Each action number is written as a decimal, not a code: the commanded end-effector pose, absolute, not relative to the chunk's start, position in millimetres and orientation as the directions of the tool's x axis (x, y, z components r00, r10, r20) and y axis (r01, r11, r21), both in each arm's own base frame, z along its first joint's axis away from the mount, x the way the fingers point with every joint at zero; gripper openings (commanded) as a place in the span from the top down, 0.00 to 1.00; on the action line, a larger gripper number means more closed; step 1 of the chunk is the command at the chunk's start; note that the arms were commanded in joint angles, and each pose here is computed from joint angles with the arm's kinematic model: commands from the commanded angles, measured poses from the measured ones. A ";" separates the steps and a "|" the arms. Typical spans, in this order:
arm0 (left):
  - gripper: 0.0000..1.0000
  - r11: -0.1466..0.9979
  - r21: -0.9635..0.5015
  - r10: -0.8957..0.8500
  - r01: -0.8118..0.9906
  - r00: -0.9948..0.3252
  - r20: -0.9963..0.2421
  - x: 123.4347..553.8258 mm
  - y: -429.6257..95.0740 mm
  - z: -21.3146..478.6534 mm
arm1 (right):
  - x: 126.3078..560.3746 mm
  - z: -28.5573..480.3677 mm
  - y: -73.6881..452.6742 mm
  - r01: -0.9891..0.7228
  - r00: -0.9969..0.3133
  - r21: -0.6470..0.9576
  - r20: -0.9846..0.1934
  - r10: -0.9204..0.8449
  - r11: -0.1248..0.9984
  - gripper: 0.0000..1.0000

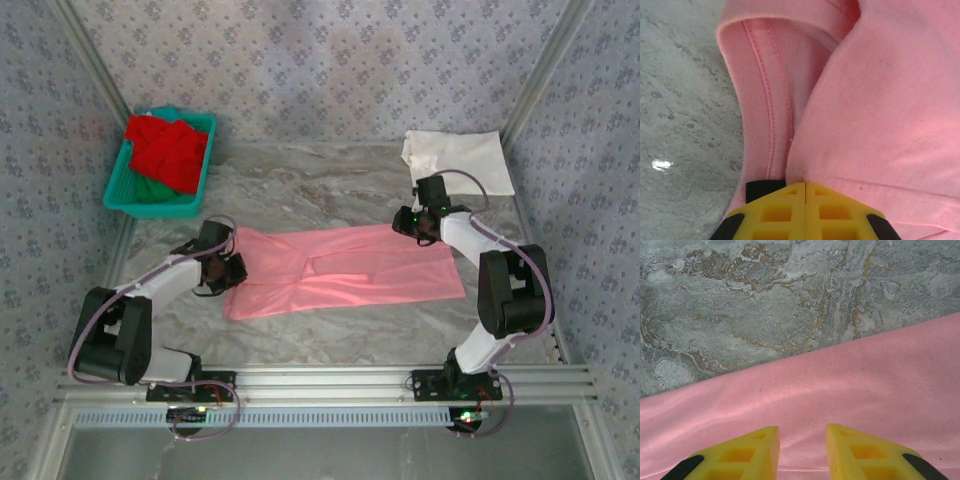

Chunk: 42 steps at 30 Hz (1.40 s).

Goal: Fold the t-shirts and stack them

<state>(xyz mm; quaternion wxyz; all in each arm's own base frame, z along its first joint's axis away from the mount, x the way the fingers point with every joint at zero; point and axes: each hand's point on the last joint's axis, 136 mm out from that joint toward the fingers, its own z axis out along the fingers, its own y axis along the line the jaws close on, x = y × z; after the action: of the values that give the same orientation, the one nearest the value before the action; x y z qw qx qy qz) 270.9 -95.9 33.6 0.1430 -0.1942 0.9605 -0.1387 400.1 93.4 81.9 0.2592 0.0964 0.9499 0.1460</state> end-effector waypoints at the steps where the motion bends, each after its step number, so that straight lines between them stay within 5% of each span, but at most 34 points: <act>1: 0.89 0.893 -0.321 -0.404 -0.317 -0.877 -0.258 278.1 -95.9 50.6 | 395.2 71.1 92.4 0.101 -0.864 0.298 -0.446 0.232 0.949 0.68; 2: 0.81 0.894 -0.315 -0.405 -0.319 -0.877 -0.259 278.1 -95.0 50.7 | 395.2 70.8 92.8 0.101 -0.864 0.299 -0.446 0.233 0.949 0.68; 7: 1.00 0.894 -0.314 -0.405 -0.320 -0.876 -0.262 278.0 -94.8 50.7 | 394.8 68.2 92.7 0.102 -0.867 0.299 -0.441 0.232 0.949 0.68; 14: 1.00 0.895 -0.311 -0.403 -0.319 -0.877 -0.261 277.4 -95.2 48.8 | 394.3 66.4 93.6 0.100 -0.869 0.300 -0.437 0.230 0.949 0.67; 16: 0.82 0.898 -0.294 -0.404 -0.328 -0.879 -0.255 276.0 -92.8 46.6 | 394.5 66.8 93.1 0.100 -0.869 0.299 -0.439 0.230 0.949 0.67; 18: 0.77 0.898 -0.295 -0.403 -0.326 -0.879 -0.256 275.8 -92.8 44.8 | 394.4 66.0 93.4 0.100 -0.869 0.301 -0.438 0.230 0.949 0.67; 24: 0.99 0.896 -0.301 -0.405 -0.326 -0.879 -0.252 277.3 -94.6 41.0 | 394.9 63.6 94.9 0.100 -0.872 0.304 -0.431 0.230 0.947 0.67; 27: 1.00 0.898 -0.298 -0.402 -0.324 -0.879 -0.256 276.8 -93.5 42.9 | 394.7 64.1 94.0 0.100 -0.872 0.303 -0.432 0.230 0.948 0.67; 28: 0.99 0.898 -0.295 -0.403 -0.325 -0.878 -0.258 276.6 -92.9 43.6 | 395.0 64.7 94.0 0.099 -0.871 0.303 -0.434 0.230 0.948 0.67; 30: 0.80 0.900 -0.288 -0.401 -0.327 -0.880 -0.254 275.7 -92.1 43.9 | 395.6 65.4 94.1 0.098 -0.870 0.305 -0.435 0.231 0.947 0.67; 33: 0.74 0.902 -0.277 -0.400 -0.330 -0.880 -0.254 274.7 -90.2 40.1 | 395.7 65.6 96.1 0.094 -0.870 0.310 -0.436 0.229 0.946 0.67; 37: 0.95 0.898 -0.288 -0.404 -0.332 -0.882 -0.244 274.2 -92.9 35.0 | 395.7 63.5 96.7 0.095 -0.873 0.315 -0.430 0.231 0.944 0.67; 42: 1.00 0.898 -0.291 -0.405 -0.330 -0.877 -0.257 273.9 -91.7 39.7 | 394.7 63.6 95.8 0.096 -0.872 0.311 -0.431 0.231 0.945 0.67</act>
<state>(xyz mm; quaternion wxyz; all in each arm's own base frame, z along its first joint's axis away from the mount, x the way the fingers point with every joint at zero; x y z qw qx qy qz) 274.3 -91.9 36.6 0.1513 -0.1943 0.9614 -0.1226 399.2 93.6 71.7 0.2476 0.0939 0.9537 0.1429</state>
